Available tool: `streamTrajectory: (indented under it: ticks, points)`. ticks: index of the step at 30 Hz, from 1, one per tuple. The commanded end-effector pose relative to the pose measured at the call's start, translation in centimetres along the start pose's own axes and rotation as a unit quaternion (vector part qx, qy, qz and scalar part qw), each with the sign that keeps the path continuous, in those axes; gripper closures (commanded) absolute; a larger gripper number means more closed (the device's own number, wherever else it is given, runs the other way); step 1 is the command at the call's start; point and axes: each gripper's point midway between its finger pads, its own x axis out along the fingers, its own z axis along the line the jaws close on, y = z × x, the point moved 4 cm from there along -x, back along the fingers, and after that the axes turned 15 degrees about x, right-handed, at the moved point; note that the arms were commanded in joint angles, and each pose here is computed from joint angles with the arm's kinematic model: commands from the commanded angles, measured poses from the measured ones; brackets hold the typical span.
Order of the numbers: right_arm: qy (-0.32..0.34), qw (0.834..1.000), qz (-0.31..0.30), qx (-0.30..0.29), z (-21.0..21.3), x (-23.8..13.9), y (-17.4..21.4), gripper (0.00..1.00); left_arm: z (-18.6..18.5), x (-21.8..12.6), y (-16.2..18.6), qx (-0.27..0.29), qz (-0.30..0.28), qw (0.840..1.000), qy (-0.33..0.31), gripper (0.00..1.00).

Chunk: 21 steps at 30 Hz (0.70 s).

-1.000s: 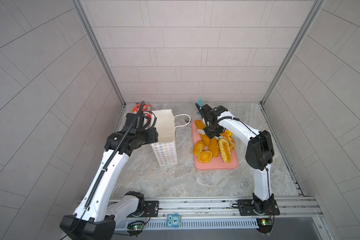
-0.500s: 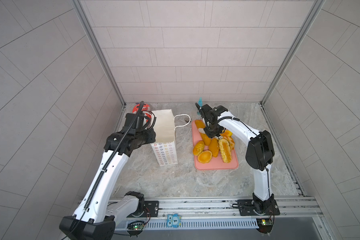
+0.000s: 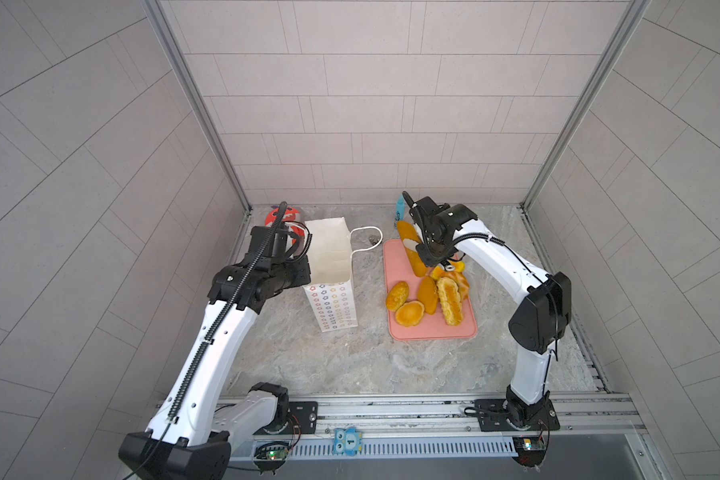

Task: Place the fake bread into the paper bag
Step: 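Lift the baguette with the tongs and swing it toward the paper bag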

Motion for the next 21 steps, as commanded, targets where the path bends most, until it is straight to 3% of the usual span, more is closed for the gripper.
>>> streamTrajectory:
  ticks: [1, 10, 21]
  points:
    - [-0.004, 0.999, -0.039, 0.022, -1.1, -2.8, -0.3, 0.69, 0.0, -0.3, 0.0, -0.003, -0.01, 1.0, 0.004, 0.93]
    - [-0.051, 0.992, -0.105, 0.046, -1.8, -7.6, -0.4, 0.7, 0.0, -0.4, 0.2, -0.003, -0.01, 1.0, 0.004, 0.93]
    - [-0.11, 0.972, -0.194, 0.071, -2.7, -12.5, 0.0, 0.7, -0.2, -0.6, 0.2, -0.002, -0.014, 1.0, 0.012, 0.93]
